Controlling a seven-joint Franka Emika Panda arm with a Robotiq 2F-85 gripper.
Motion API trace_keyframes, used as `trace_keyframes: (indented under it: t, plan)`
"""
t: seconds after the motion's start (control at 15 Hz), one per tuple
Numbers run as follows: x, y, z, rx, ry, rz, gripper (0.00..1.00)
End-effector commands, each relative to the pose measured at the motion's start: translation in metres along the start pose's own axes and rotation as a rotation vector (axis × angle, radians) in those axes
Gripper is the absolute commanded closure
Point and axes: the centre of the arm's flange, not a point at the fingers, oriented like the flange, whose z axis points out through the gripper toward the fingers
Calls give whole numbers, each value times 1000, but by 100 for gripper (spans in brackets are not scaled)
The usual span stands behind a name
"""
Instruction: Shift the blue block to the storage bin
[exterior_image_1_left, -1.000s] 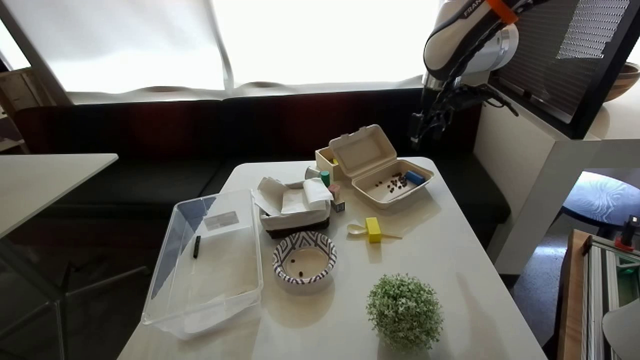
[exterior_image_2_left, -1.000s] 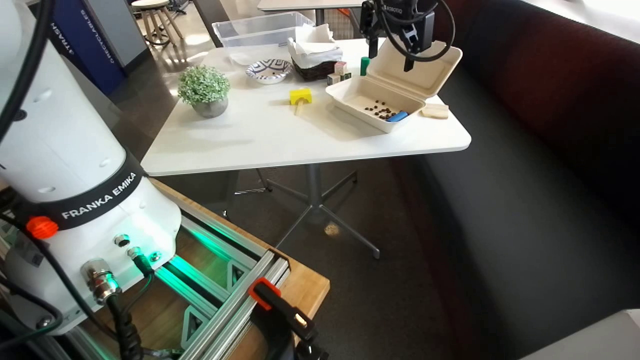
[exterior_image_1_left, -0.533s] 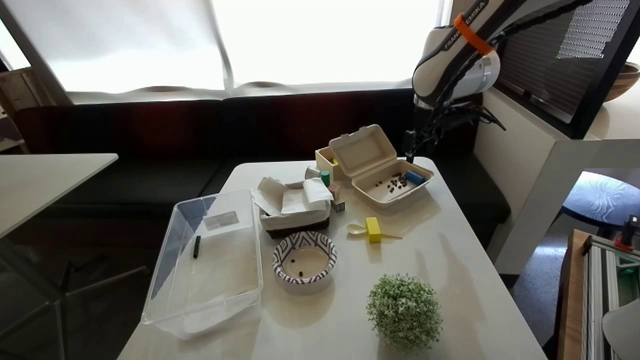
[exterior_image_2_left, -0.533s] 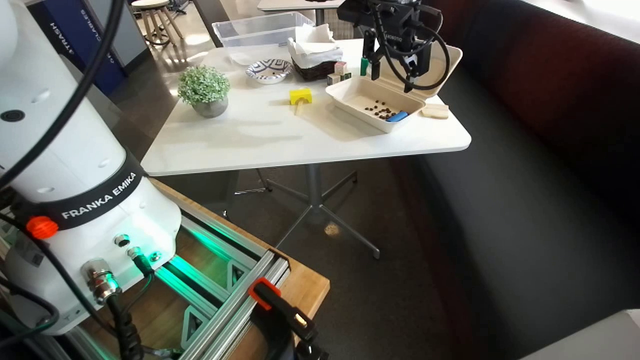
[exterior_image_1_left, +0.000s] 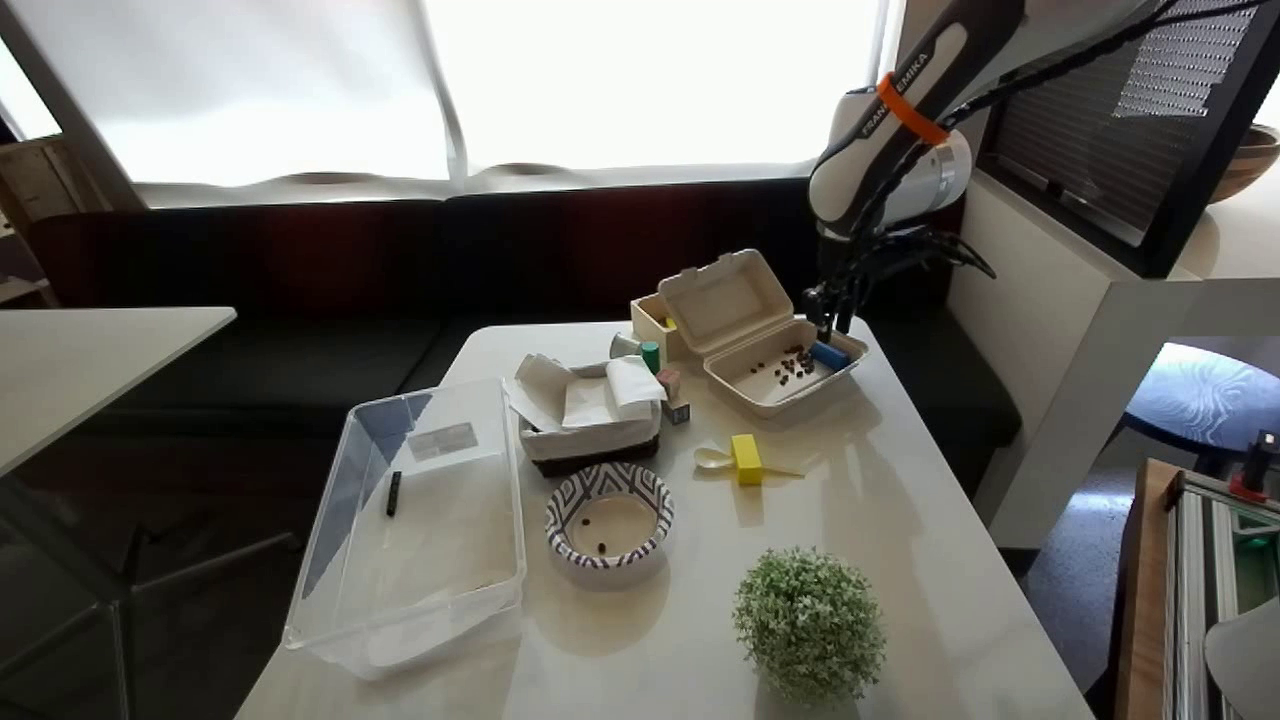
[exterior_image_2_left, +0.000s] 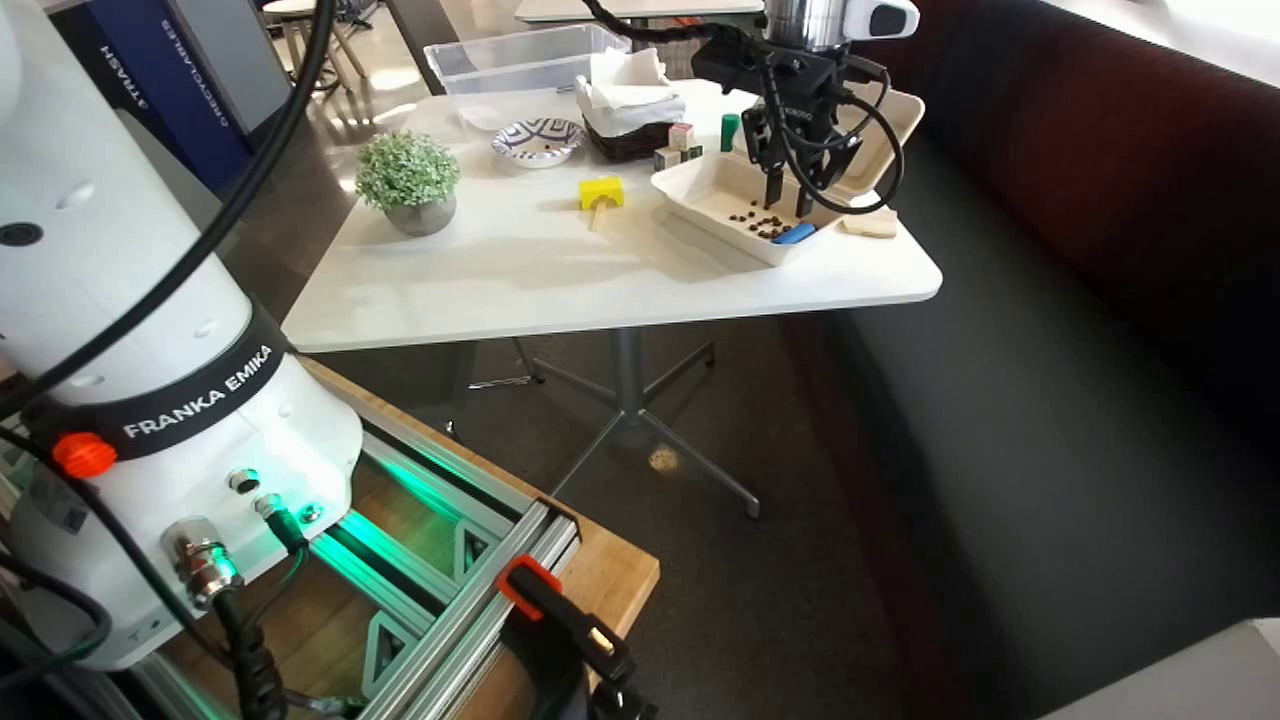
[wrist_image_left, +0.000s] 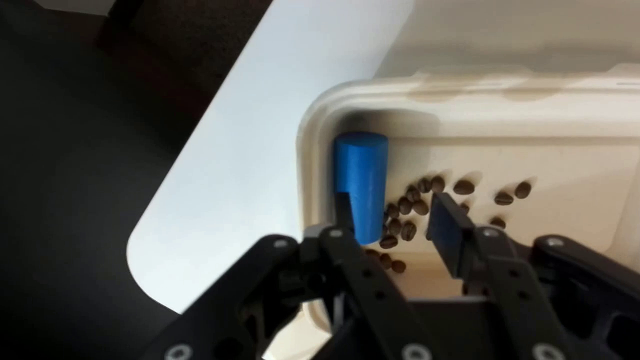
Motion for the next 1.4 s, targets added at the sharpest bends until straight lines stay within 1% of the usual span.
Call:
trace_keyframes:
  t: [0.0, 0.07, 0.13, 0.2, 0.27, 0.33, 0.4, 0.47, 0.53, 0.6, 0.67, 0.73, 0.8, 0.87, 1.13, 1.27, 1.33]
  plan:
    - [13, 3, 20, 4, 1, 22, 62]
    - [14, 4, 23, 2, -1, 21, 62]
    - [15, 4, 26, 0, -4, 21, 64]
    - [17, 5, 29, -2, -6, 21, 62]
    - [17, 6, 32, -2, -9, 21, 63]
    - [19, 6, 35, -5, -10, 20, 60]
    - [20, 6, 37, -4, -14, 20, 55]
    - [20, 7, 40, -7, -15, 19, 51]
    - [21, 6, 42, -5, -20, 19, 50]
    - [22, 6, 44, -6, -21, 18, 43]
    - [22, 5, 46, -6, -24, 17, 43]
    - [23, 5, 49, -6, -26, 15, 46]
    - [23, 4, 51, -5, -29, 13, 41]
    - [23, 3, 52, -4, -29, 12, 43]
    - [25, 1, 57, -1, -38, 7, 43]
    - [25, -1, 61, -1, -42, 3, 52]
    - [25, -1, 62, -1, -42, 3, 67]
